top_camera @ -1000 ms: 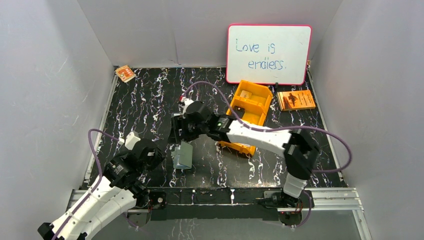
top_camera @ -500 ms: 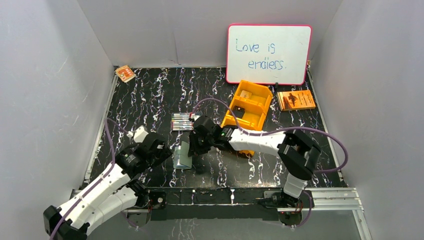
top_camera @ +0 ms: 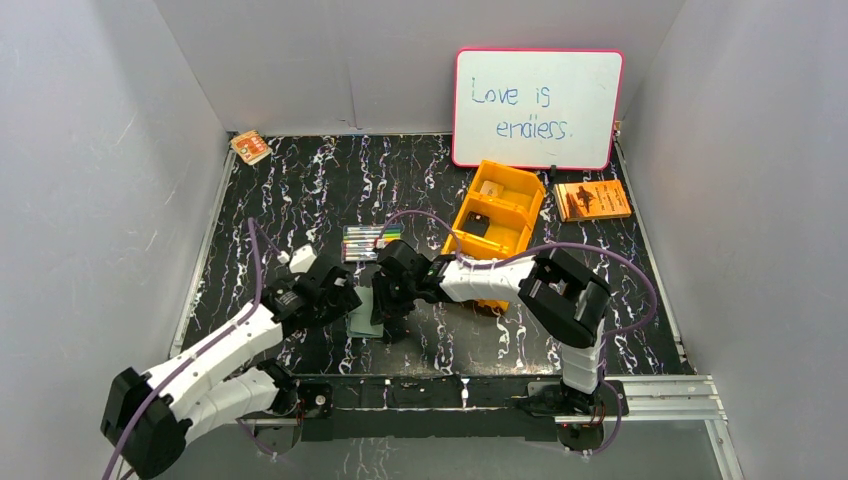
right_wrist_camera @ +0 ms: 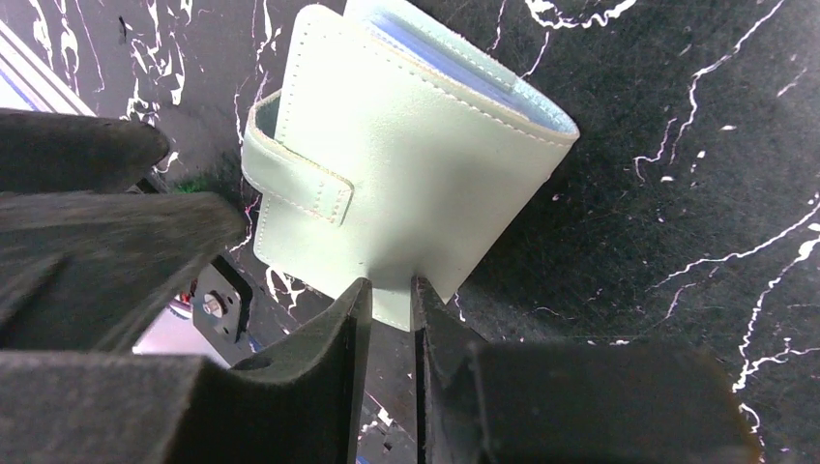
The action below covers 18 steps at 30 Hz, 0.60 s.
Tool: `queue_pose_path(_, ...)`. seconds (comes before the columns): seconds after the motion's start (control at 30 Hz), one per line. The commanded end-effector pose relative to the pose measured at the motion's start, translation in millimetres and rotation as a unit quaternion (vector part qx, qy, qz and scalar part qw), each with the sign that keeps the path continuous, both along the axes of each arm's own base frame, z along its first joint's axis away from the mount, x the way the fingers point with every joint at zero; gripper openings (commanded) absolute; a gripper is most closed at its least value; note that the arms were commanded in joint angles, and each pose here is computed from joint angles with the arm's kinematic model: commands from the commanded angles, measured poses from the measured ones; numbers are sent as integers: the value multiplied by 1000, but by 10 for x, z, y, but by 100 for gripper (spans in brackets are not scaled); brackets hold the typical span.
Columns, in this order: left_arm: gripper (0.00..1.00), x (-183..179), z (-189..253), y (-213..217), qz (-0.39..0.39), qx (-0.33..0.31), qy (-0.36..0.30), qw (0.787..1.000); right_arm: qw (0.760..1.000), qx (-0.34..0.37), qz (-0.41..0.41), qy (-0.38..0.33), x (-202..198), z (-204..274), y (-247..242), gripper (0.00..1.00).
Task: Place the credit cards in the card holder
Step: Close the card holder at the center of the board.
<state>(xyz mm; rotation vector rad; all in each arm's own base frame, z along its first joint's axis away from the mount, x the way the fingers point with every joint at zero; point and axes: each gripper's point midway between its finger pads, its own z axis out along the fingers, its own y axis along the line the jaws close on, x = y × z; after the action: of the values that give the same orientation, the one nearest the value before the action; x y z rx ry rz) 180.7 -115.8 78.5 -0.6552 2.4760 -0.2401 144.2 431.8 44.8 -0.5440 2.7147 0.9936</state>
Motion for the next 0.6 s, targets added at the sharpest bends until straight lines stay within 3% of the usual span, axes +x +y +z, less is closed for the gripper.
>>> queue_pose_path(0.0,69,78,-78,-17,-18,31,13,999,1000,29,-5,-9,68,173,173,30)
queue_pose_path(0.33,64,70,-380,33,-21,74,57,995,1000,26,-9,-8,52,171,115,34)
queue_pose_path(0.57,59,-13,-536,108,-16,91,81,992,999,31,-19,-16,24,314,2,42)
